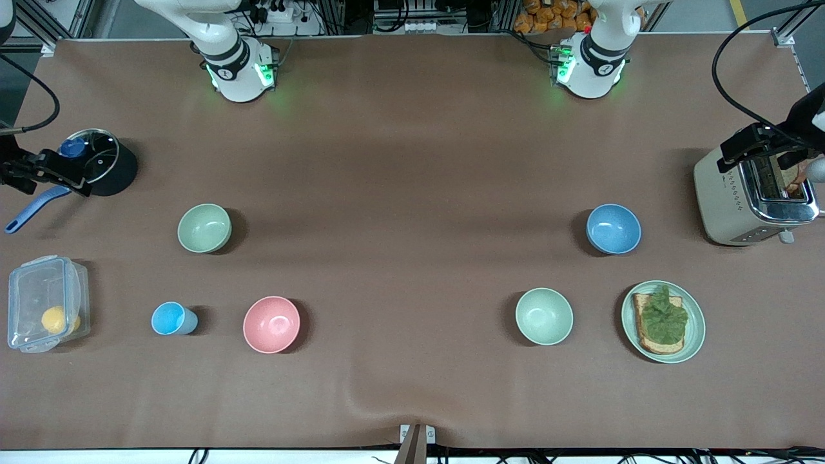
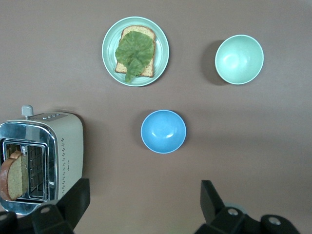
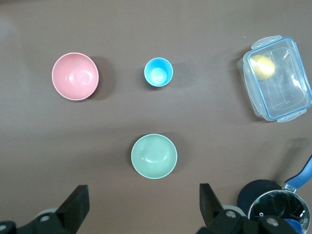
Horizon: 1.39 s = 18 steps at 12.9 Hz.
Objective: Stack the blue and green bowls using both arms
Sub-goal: 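Move the left gripper to the blue bowl while the right approaches the green bowl, then grasp the blue bowl with the left gripper while the right grasps the green bowl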
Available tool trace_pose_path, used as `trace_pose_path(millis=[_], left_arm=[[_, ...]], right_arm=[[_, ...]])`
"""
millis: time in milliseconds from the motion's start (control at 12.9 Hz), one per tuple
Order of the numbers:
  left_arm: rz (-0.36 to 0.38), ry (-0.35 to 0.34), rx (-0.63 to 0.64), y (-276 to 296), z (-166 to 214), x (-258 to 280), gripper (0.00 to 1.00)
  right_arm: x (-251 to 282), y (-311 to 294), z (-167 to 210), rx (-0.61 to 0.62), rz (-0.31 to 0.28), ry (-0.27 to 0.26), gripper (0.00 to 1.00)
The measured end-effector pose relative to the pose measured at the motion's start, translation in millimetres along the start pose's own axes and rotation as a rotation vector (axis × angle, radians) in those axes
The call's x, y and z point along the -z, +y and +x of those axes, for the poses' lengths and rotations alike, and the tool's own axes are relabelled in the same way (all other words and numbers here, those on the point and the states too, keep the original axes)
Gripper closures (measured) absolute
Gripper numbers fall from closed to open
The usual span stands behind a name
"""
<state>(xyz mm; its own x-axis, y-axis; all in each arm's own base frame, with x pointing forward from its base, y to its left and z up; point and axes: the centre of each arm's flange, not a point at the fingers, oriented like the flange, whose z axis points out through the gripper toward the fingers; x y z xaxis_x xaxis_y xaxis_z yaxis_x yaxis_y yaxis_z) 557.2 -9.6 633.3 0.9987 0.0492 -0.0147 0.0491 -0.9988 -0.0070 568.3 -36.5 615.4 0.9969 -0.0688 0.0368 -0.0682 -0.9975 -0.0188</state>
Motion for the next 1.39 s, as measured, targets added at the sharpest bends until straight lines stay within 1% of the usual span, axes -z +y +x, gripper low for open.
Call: trace_pose_path(millis=[309,463,618,772,927,1236,1313,1390], left_arm=[[-0.004,-0.045,0.001,-2.4,12.2,-24.1,0.00],[-0.005,-0.060,0.003,-3.8,14.6,-34.4,0.00],[-0.006,-0.062,0.019,-12.7,19.2,-52.8,0.00],[-0.008,-0.066,0.037,-22.7,23.6,-80.4,0.00],[-0.008,-0.074,0.036,-22.0,25.1,-117.2,0.00],[-0.008,-0.096,0.042,-18.6,14.8,-200.3,0.00],[-0.009,-0.095,0.046,-20.5,11.6,-217.8,0.00],[-0.011,-0.094,0.051,-22.9,8.2,-236.2,0.00]], right_arm=[[-15.4,0.5,3.4,0.002,-0.002,-0.038,0.00],[-25.8,2.4,6.2,0.001,-0.014,-0.057,0.00],[-38.5,4.2,10.8,-0.001,-0.018,-0.077,0.00],[-54.2,8.4,18.0,-0.004,-0.018,-0.080,0.00],[-82.6,22.0,23.9,0.033,-0.017,-0.067,0.00],[-164.5,34.7,21.1,0.083,-0.018,-0.040,0.00],[-186.5,34.7,18.8,0.097,-0.017,-0.046,0.00],[-205.6,34.4,16.7,0.116,-0.015,-0.062,0.00]])
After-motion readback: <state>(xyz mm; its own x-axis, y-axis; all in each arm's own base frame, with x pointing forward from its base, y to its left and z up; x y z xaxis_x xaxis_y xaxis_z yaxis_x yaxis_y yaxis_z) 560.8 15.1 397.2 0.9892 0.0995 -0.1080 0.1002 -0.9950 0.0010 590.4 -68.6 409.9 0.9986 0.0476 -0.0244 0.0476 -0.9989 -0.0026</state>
